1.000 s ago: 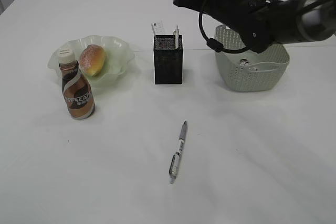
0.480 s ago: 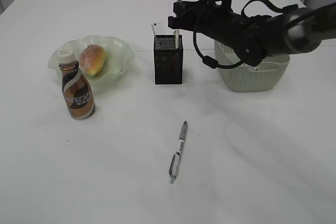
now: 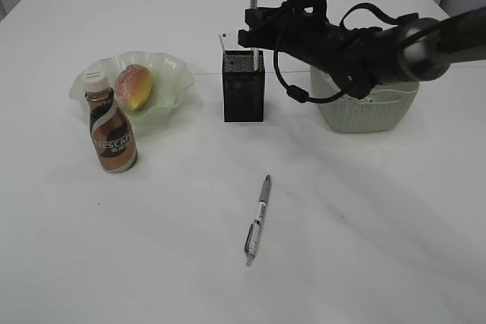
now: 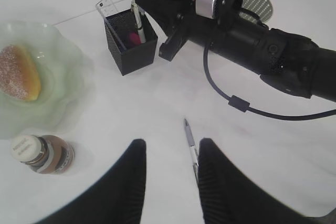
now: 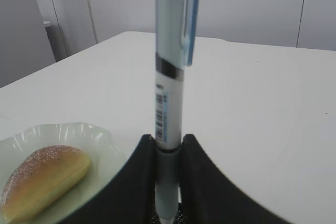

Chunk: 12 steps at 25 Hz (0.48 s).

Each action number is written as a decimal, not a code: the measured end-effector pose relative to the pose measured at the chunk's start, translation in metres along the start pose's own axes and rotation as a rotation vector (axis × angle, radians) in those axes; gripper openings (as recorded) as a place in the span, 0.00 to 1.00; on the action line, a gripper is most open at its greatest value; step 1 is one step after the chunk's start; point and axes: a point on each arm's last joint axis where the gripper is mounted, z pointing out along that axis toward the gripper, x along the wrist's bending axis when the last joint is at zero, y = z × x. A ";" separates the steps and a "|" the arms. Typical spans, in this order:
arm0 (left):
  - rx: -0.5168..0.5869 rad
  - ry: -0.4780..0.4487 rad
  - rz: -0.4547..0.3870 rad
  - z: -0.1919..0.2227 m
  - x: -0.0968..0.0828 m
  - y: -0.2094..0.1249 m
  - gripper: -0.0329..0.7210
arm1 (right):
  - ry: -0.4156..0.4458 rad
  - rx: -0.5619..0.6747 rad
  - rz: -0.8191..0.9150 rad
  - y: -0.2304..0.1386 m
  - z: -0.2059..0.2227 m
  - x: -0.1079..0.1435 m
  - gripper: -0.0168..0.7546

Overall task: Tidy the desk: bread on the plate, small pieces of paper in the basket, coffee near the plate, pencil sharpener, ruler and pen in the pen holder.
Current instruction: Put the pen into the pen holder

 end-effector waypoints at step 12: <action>0.000 0.000 0.000 0.000 0.000 0.000 0.37 | -0.017 0.072 0.022 -0.019 0.005 -0.002 0.18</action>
